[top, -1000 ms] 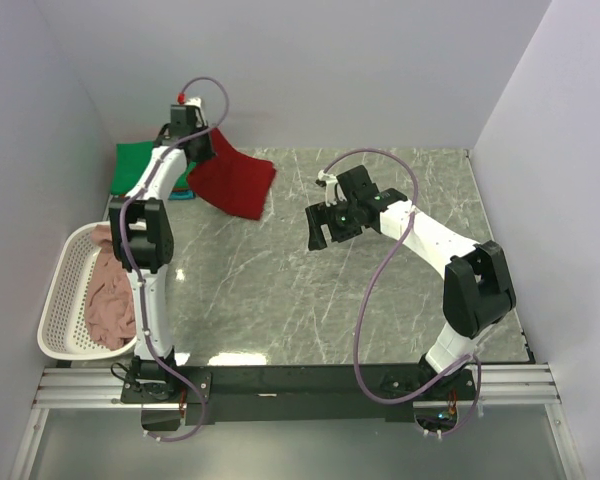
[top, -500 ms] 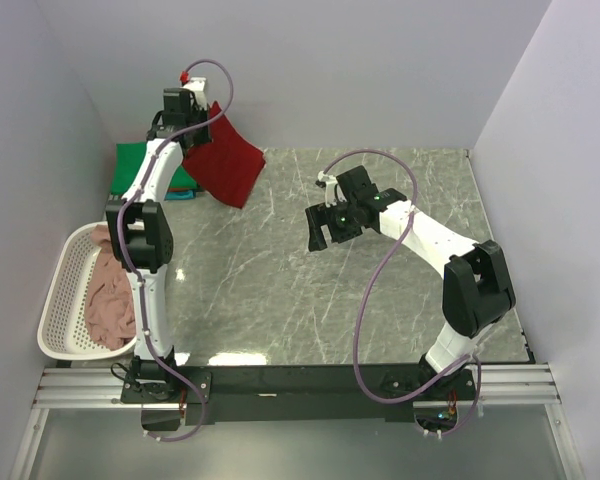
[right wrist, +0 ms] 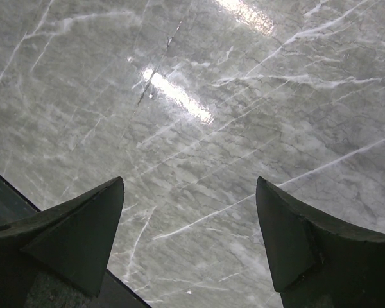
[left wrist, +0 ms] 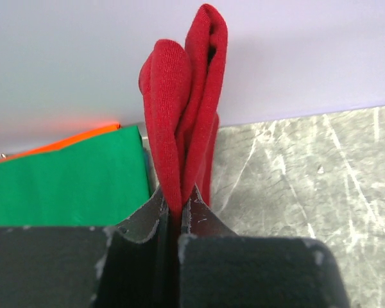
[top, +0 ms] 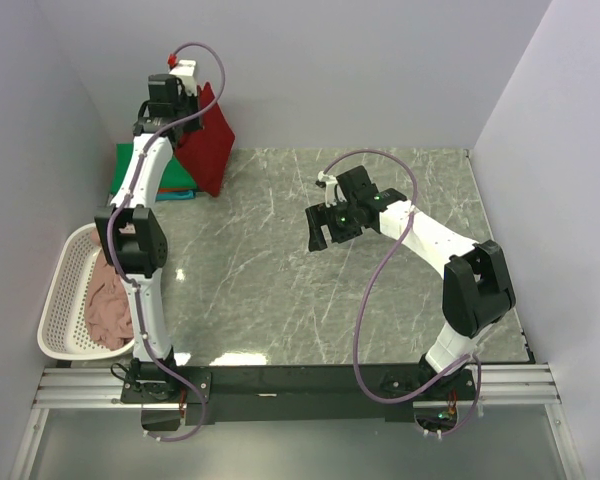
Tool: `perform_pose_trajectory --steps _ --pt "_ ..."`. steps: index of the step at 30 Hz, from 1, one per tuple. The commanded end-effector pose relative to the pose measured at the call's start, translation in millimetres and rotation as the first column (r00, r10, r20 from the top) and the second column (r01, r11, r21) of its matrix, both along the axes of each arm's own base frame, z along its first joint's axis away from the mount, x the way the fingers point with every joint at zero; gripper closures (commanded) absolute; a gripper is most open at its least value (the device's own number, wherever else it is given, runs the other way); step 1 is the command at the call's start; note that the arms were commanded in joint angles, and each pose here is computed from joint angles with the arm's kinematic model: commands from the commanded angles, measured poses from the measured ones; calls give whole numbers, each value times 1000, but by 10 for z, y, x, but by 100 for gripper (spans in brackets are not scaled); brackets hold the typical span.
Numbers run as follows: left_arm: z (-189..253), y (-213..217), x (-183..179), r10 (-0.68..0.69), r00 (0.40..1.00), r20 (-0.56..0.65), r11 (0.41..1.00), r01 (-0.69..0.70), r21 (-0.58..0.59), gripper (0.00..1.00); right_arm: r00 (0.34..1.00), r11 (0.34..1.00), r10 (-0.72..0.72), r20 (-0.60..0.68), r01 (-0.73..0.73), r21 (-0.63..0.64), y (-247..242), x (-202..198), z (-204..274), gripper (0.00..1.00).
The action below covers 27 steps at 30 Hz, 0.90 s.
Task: Fold and stack the t-shirts
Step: Neatly place the folded tshirt to the corner
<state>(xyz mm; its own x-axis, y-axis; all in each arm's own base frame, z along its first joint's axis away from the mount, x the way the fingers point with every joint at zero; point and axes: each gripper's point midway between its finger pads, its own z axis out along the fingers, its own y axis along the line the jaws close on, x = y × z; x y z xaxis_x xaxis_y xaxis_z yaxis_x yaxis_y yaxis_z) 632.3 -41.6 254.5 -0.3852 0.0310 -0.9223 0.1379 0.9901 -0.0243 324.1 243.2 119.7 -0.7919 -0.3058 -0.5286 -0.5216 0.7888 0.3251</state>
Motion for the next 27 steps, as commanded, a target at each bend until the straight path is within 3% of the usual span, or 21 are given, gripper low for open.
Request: perform_pose_trajectory --steps 1,10,27 --pt "1034 -46 -142 -44 974 222 999 43 5 100 1000 1000 7 28 -7 14 -13 15 93 11" --pt "1271 -77 -233 -31 968 248 998 43 -47 100 1000 1000 10 29 -10 13 -14 1 98 11" --pt "1187 114 -275 -8 975 223 999 18 -44 100 1000 1000 10 6 -10 19 29 18 72 12"
